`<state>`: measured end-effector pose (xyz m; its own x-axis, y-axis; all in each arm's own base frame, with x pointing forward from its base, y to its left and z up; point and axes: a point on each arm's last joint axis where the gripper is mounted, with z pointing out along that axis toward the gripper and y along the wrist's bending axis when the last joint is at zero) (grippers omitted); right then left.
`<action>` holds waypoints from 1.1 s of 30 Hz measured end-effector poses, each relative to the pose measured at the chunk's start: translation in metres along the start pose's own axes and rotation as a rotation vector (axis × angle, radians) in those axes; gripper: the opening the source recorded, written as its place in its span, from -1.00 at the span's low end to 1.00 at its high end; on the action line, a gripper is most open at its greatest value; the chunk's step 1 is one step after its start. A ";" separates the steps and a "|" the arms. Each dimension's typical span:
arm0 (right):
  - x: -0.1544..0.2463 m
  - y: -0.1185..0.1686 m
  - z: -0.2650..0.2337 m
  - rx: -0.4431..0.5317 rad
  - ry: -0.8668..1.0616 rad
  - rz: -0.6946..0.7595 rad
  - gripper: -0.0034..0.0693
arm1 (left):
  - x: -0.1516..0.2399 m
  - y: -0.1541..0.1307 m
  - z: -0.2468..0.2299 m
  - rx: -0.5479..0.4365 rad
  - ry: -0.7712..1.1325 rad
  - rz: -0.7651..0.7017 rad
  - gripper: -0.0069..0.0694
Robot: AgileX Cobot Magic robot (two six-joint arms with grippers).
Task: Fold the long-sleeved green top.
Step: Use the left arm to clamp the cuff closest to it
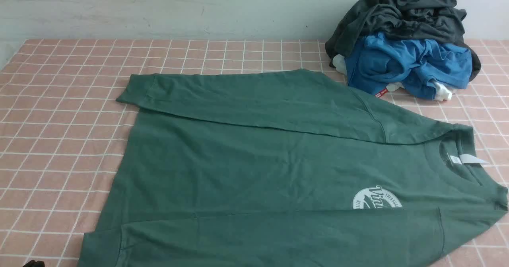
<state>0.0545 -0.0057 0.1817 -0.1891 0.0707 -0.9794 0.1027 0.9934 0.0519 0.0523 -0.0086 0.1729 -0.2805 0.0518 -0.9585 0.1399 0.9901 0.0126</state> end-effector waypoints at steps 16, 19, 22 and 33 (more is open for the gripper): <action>0.000 0.000 0.000 0.000 0.000 0.000 -0.93 | 0.000 0.000 0.000 0.000 0.000 0.000 -0.82; 0.000 0.000 0.000 0.000 0.000 0.000 -0.93 | 0.000 0.000 0.000 0.000 0.000 0.000 -0.82; 0.000 0.000 0.000 0.000 0.000 0.000 -0.93 | 0.000 0.000 0.000 0.000 0.000 0.001 -0.82; -0.004 0.000 0.000 -0.003 -0.048 -0.023 -0.93 | -0.014 0.003 -0.001 -0.040 -0.168 0.074 -0.82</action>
<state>0.0554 -0.0057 0.1852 -0.1447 0.0436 -0.9885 0.0963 0.9949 0.0298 0.0559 -0.0063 0.1868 -0.1074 0.1058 -0.9886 0.1155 0.9889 0.0933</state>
